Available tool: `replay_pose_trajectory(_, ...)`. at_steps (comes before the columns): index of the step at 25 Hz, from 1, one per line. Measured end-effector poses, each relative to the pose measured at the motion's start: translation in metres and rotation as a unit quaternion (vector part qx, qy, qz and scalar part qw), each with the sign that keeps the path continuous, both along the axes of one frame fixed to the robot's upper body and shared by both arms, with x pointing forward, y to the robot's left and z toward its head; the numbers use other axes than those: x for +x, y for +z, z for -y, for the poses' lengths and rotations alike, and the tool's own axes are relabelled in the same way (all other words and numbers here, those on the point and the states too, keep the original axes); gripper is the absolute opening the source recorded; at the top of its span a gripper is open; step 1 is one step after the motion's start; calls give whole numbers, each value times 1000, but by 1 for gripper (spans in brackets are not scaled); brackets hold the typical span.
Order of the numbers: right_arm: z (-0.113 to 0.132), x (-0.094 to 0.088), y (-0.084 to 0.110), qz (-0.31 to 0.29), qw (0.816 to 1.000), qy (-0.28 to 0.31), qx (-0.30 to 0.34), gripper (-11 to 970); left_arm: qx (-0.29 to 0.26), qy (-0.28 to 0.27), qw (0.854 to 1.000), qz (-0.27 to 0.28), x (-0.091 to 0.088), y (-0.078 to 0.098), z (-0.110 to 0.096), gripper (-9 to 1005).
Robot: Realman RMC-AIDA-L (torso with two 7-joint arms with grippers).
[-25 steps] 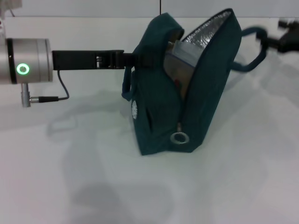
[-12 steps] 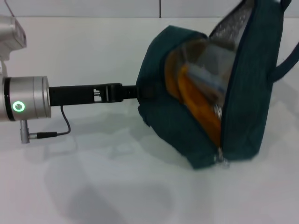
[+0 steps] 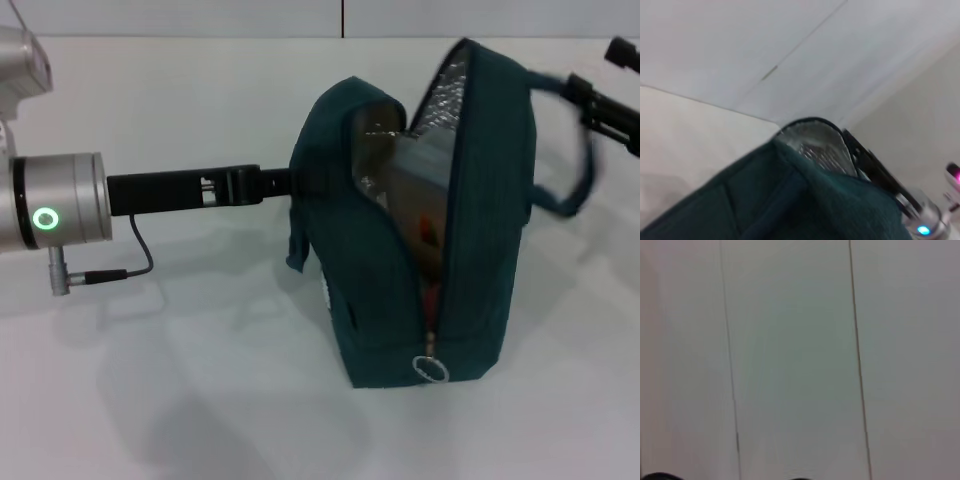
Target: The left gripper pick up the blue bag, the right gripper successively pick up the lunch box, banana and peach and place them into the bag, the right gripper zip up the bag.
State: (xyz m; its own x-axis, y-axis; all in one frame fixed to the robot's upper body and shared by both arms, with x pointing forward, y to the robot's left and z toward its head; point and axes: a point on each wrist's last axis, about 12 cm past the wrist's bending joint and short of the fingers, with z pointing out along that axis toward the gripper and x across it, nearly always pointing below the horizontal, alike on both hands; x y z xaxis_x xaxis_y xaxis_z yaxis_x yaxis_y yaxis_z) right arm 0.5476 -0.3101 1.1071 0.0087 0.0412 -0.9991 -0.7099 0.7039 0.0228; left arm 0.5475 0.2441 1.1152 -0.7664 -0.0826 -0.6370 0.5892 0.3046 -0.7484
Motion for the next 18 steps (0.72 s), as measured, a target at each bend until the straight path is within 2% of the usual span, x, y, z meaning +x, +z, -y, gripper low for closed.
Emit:
replay_pose_trajectory(4, 9, -20, -5, -18, 999, 18, 22, 748, 5, 7, 1000, 8, 1, -1, -1, 77)
replay_pose_trajectory(7, 10, -33, 0, -3, 998, 51, 42, 747, 7, 6, 1000, 9, 1, -1, -1, 77)
replay_pose_trajectory(10, 6, -50, 14, 42, 988, 125, 78, 746, 10, 9, 1000, 10, 2, -2, -2, 77)
replay_pose_trajectory(13, -6, -60, 20, 59, 973, 205, 86, 746, 14, 15, 1000, 11, 4, -2, -2, 77)
replay_pose_trajectory(15, -15, -60, 16, 39, 965, 249, 67, 745, 15, 19, 1000, 12, 5, -2, -2, 77)
replay_pose_trajectory(18, -33, -58, 0, -19, 951, 306, 31, 744, 14, 20, 1000, 12, 6, -2, -1, 78)
